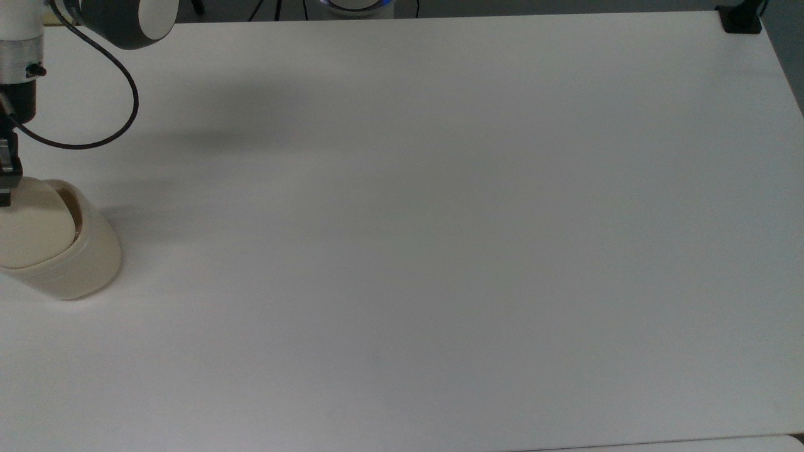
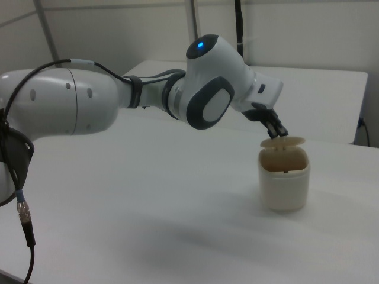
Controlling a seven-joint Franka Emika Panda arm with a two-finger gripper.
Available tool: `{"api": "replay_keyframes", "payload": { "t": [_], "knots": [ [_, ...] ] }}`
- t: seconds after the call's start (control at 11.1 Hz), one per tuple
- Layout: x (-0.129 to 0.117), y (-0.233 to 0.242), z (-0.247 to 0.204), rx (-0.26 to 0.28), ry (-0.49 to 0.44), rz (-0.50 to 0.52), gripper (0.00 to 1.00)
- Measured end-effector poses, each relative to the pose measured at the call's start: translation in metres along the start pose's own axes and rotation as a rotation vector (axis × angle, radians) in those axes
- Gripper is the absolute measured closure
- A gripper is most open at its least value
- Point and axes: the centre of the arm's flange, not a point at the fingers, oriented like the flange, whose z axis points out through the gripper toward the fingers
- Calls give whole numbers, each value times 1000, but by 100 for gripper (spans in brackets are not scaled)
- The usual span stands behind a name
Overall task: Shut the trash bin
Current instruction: 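Push the raised lid down toward the bin opening with the gripper, then press the lid flat onto the bin rim with the gripper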
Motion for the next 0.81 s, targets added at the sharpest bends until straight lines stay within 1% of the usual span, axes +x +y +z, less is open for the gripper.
{"api": "replay_keyframes", "payload": {
  "t": [0.36, 0.81],
  "knots": [
    [0, 28, 8, -37, -20, -61, 99],
    [-19, 39, 27, -62, -68, -89, 99]
  ]
}}
